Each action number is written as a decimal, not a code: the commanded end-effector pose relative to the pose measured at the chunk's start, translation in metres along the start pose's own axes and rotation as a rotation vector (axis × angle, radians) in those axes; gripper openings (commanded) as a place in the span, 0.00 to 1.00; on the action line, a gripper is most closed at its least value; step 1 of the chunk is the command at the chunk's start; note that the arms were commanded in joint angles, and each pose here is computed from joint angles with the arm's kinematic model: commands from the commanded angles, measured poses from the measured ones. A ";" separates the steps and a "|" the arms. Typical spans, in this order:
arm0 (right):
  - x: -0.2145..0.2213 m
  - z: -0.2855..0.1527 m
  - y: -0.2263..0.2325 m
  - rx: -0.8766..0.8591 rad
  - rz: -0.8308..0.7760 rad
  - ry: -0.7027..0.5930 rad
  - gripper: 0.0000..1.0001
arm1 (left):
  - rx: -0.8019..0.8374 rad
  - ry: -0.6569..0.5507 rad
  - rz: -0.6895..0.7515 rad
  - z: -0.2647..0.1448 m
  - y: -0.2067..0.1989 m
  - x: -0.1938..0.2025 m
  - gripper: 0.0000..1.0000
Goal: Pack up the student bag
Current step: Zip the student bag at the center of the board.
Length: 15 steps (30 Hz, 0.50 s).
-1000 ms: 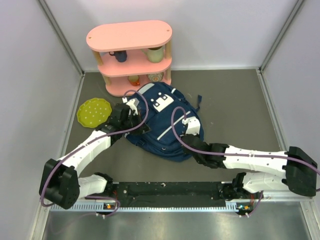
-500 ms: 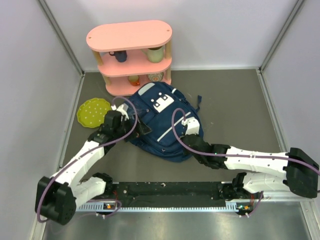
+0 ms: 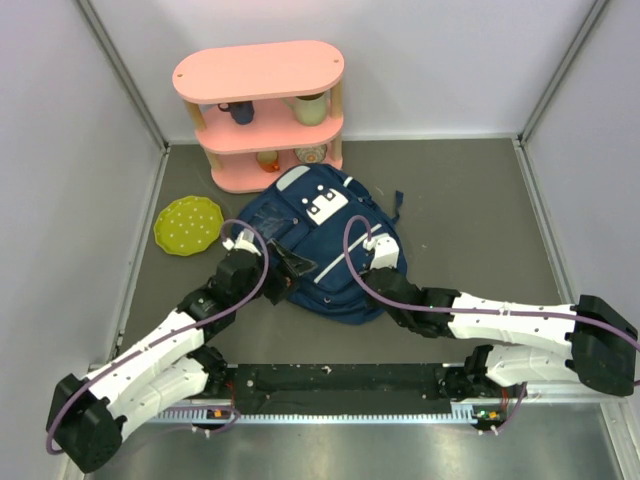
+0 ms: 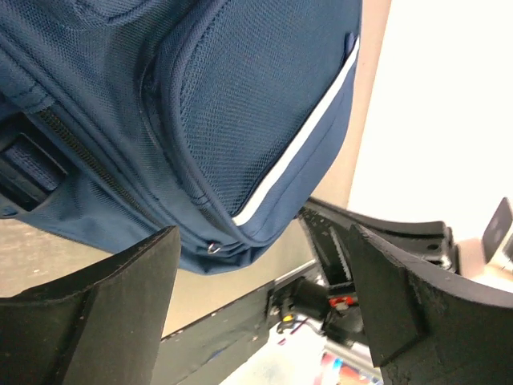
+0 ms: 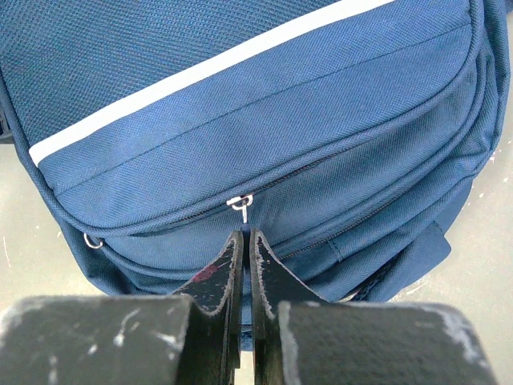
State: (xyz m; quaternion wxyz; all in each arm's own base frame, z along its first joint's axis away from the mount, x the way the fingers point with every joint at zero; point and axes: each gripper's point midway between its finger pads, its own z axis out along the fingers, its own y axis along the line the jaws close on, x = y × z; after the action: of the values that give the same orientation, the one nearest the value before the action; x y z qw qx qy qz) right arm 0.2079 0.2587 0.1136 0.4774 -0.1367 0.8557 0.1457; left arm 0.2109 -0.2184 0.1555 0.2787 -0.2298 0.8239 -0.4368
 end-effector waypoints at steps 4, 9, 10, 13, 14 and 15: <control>-0.013 -0.002 0.004 -0.024 0.049 -0.046 0.00 | 0.027 -0.056 -0.193 0.017 -0.007 -0.002 0.85; -0.011 -0.002 0.004 -0.026 0.054 -0.043 0.00 | 0.045 -0.079 -0.204 0.029 -0.012 -0.002 0.81; -0.011 -0.002 0.004 -0.026 0.055 -0.043 0.00 | 0.052 -0.083 -0.207 0.031 -0.013 -0.003 0.80; -0.011 -0.002 0.004 -0.028 0.054 -0.042 0.00 | 0.073 -0.096 -0.209 0.036 -0.018 -0.005 0.70; -0.010 -0.002 0.004 -0.028 0.054 -0.041 0.00 | 0.073 -0.096 -0.211 0.038 -0.019 -0.006 0.66; -0.009 -0.002 0.004 -0.027 0.053 -0.038 0.00 | 0.071 -0.095 -0.205 0.041 -0.020 -0.007 0.64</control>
State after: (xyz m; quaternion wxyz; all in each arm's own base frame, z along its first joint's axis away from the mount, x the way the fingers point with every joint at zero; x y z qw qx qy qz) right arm 0.2069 0.2572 0.1106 0.4757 -0.1343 0.8569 0.1464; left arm 0.2282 -0.2405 0.1340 0.2521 -0.3192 0.7965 -0.4474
